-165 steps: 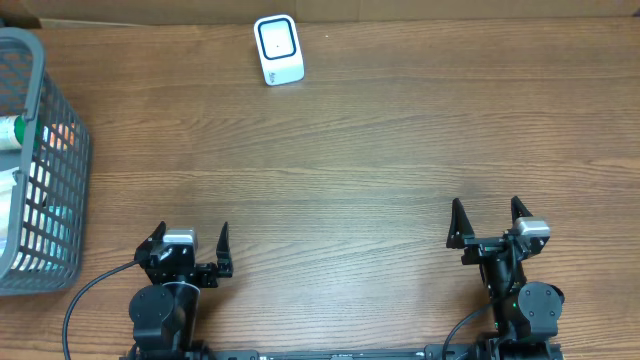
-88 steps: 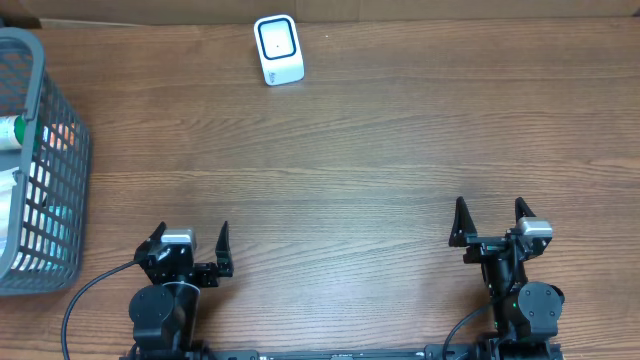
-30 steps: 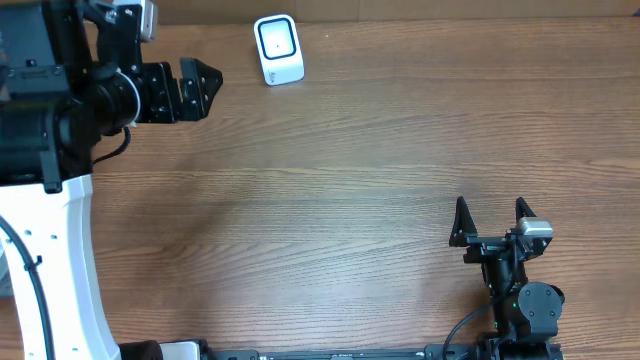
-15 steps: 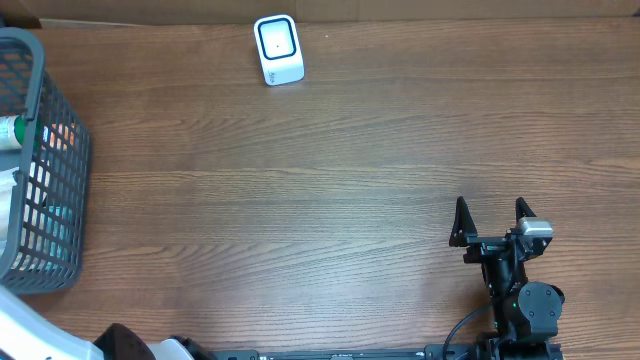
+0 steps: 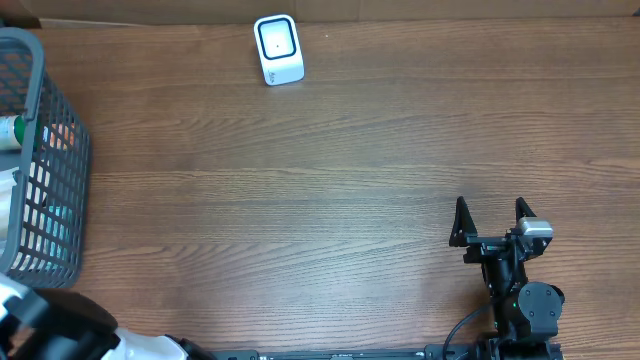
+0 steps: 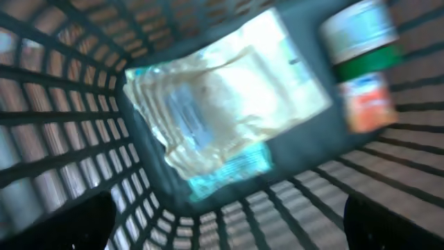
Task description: Scan the item barcode
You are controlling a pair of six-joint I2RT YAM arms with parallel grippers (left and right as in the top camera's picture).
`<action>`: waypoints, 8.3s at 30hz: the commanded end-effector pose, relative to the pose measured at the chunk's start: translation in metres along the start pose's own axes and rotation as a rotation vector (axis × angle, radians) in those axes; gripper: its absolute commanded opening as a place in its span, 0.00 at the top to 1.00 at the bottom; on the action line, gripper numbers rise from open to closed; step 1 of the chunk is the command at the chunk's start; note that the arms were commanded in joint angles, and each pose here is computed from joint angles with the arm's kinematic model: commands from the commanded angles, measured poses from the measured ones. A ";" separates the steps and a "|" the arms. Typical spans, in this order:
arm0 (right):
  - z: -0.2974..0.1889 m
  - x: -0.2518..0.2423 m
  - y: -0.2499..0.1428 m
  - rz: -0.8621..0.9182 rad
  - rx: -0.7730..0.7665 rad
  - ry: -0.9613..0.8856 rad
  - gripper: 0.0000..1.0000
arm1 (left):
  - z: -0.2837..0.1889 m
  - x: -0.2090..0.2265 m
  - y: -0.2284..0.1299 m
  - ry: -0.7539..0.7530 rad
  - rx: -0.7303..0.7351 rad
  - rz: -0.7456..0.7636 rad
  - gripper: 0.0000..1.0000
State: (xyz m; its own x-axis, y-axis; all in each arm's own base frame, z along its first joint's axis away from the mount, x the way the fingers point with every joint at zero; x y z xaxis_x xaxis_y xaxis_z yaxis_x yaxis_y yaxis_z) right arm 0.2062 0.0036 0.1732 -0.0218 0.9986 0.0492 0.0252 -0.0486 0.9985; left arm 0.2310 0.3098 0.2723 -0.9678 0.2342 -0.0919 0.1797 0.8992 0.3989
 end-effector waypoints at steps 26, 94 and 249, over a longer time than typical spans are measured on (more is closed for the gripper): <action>0.000 -0.001 -0.002 -0.005 -0.001 -0.008 0.00 | 0.200 -0.048 -0.047 0.112 0.231 0.562 0.01; 0.000 -0.001 -0.002 -0.005 -0.001 -0.008 0.00 | -0.021 -0.096 0.068 -0.221 -0.236 0.352 0.96; 0.000 -0.001 -0.002 -0.005 -0.001 -0.008 0.01 | 0.227 -0.026 -0.044 -0.173 0.260 0.451 0.07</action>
State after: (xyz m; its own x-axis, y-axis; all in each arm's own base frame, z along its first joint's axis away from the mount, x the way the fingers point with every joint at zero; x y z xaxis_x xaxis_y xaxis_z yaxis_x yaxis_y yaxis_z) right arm 0.2062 0.0036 0.1731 -0.0218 0.9986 0.0488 0.0260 -0.0482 0.9985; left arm 0.2982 0.3631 0.0722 -0.7568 0.6437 -0.1138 0.5999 0.7531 0.2702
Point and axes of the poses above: each gripper's point midway between its finger pads, its own z axis out along the fingers, its own x axis along the line the jaws close on, y = z × x, the point moved 4 cm from there along -z, back along the fingers, and after that the axes turned 4 degrees about -z, right-handed, at the moved point
